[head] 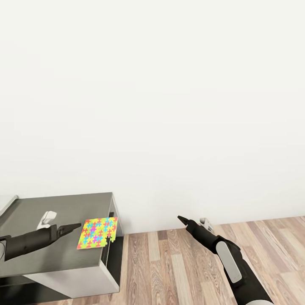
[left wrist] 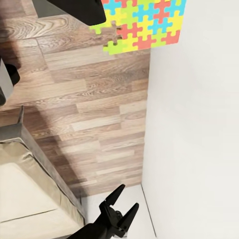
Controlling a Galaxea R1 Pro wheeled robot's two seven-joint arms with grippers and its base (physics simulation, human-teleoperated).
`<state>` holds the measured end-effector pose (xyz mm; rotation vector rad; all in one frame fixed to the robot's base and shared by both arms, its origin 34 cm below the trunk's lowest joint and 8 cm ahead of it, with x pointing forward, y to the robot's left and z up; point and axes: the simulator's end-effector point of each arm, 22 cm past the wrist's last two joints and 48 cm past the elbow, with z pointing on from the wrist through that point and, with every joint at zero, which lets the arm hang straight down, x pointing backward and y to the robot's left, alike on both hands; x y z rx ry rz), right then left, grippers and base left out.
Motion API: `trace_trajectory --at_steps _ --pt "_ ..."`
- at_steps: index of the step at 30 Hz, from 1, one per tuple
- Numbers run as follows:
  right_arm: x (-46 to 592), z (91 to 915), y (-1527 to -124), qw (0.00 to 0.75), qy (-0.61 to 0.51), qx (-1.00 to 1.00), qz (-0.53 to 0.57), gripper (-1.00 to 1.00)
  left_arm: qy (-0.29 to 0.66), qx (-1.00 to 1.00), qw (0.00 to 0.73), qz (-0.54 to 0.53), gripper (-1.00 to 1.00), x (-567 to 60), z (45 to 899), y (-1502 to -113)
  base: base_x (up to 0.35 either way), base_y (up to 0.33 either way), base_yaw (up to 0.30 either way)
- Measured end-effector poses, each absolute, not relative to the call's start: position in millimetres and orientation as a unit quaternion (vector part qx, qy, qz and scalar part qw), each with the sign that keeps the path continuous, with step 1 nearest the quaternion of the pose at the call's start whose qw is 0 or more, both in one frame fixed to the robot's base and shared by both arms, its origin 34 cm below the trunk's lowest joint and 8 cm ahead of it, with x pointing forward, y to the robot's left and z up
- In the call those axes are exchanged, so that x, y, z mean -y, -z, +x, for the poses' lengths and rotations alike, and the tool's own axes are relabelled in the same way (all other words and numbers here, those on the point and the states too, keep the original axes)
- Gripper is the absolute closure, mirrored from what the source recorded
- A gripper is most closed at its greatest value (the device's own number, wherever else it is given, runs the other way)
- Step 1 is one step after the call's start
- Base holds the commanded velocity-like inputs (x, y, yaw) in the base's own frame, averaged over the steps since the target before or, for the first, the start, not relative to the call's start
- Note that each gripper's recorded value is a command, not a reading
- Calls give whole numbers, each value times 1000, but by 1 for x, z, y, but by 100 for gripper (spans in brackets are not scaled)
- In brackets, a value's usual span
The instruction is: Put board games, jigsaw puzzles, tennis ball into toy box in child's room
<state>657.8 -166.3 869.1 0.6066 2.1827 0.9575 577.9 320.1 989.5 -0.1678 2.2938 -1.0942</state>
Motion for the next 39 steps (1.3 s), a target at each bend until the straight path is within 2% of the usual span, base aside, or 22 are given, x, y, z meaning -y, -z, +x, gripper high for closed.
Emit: trace_trajectory --at_steps 39 --pt "160 666 -914 367 -397 -814 211 -100 432 -840 324 -44 -100 -315 576 -1028 11 0 0"
